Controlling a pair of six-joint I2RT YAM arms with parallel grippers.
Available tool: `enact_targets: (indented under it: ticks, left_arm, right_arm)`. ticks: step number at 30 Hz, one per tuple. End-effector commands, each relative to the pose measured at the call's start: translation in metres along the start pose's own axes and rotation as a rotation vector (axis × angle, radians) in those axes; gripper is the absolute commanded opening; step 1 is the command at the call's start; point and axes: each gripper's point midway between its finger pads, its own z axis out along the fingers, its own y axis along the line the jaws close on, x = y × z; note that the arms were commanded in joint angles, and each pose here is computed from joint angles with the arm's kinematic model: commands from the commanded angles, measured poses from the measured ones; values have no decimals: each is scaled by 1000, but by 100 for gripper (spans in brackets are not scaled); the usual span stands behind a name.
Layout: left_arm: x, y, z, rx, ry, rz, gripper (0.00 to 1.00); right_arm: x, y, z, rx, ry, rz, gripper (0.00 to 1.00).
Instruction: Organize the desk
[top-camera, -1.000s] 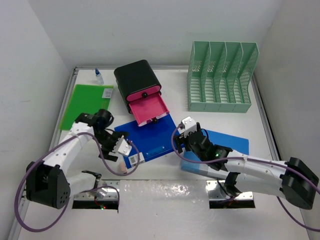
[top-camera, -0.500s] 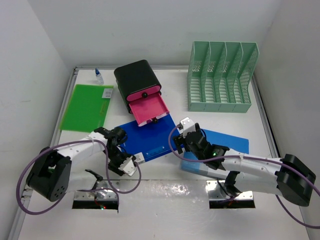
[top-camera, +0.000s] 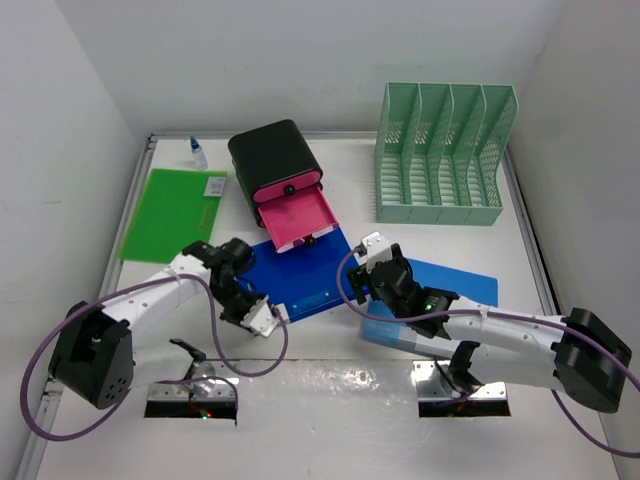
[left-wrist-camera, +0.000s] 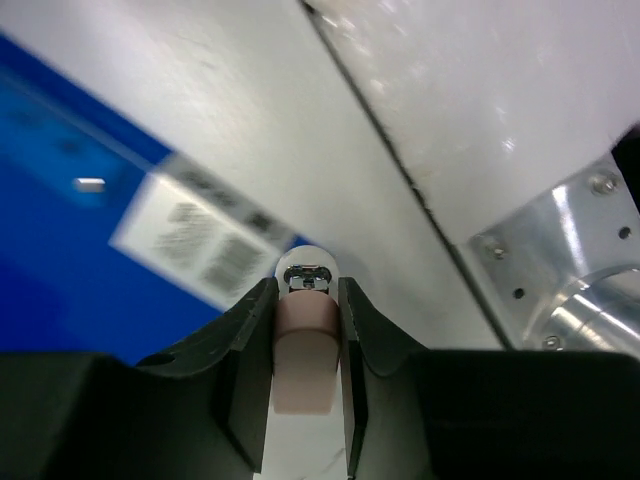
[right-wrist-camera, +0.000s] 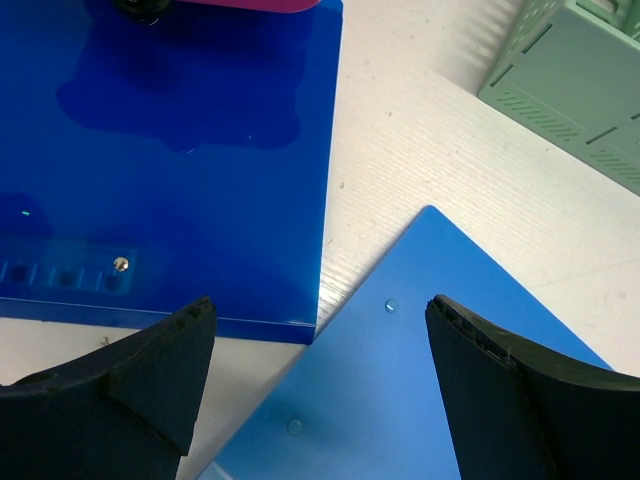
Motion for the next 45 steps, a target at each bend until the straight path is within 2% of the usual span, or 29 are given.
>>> enact_targets:
  ticks: [1, 2, 3, 4, 5, 6, 7, 9, 10, 14, 19, 21, 27, 28, 30, 42, 45]
  left_arm:
    - [-52, 22, -34, -70, -142, 12, 0]
    - [-60, 31, -42, -98, -163, 4, 0]
    - [-74, 49, -58, -163, -189, -67, 0]
    - [-82, 84, -71, -282, -215, -69, 0]
    - [-90, 104, -86, -362, -250, -254, 0]
    - [-90, 126, -97, -446, -256, -305, 0]
    - [-84, 169, -119, -629, -235, -307, 0]
    - [-81, 202, -140, -790, -278, -454, 0]
    - [-77, 227, -156, -899, -283, -459, 0]
    - [-71, 278, -185, -1096, -319, -511, 0]
    - [-46, 324, -186, -1223, -222, -554, 0]
    - [-38, 338, -189, -1311, -171, -533, 0]
    - [-26, 350, -173, -1431, -26, -453, 0]
    - [-15, 349, -164, -1447, 33, -458, 0]
    - [-6, 350, -164, -1487, 77, -466, 0]
    - [35, 339, -130, -1500, 323, -442, 0]
    - [32, 338, -124, -1511, 360, -394, 5]
  right_arm:
    - [-18, 2, 0, -1, -43, 19, 83]
    - [-18, 2, 0, -1, -45, 22, 83]
    - [-18, 2, 0, -2, -47, 25, 83]
    - [-17, 1, 0, 9, -49, 32, 83]
    - [-17, -1, 0, 19, -52, 45, 83]
    - [-15, -3, 1, 32, -49, 42, 83]
    - [-12, -5, 1, 44, -46, 53, 83]
    - [-8, -13, 1, 94, -43, 66, 83]
    - [-5, -15, 2, 109, -36, 75, 83]
    - [-1, -19, 3, 137, -29, 79, 83]
    - [1, -16, 6, 135, -15, 74, 83]
    - [2, -17, 7, 145, -11, 73, 84]
    - [1, -17, 7, 145, 4, 64, 85]
    - [1, -18, 6, 147, 5, 63, 85]
    - [-1, -18, 5, 149, 5, 66, 84]
    - [-5, -23, -3, 157, -16, 98, 85]
    - [-2, -24, -3, 157, -14, 103, 85]
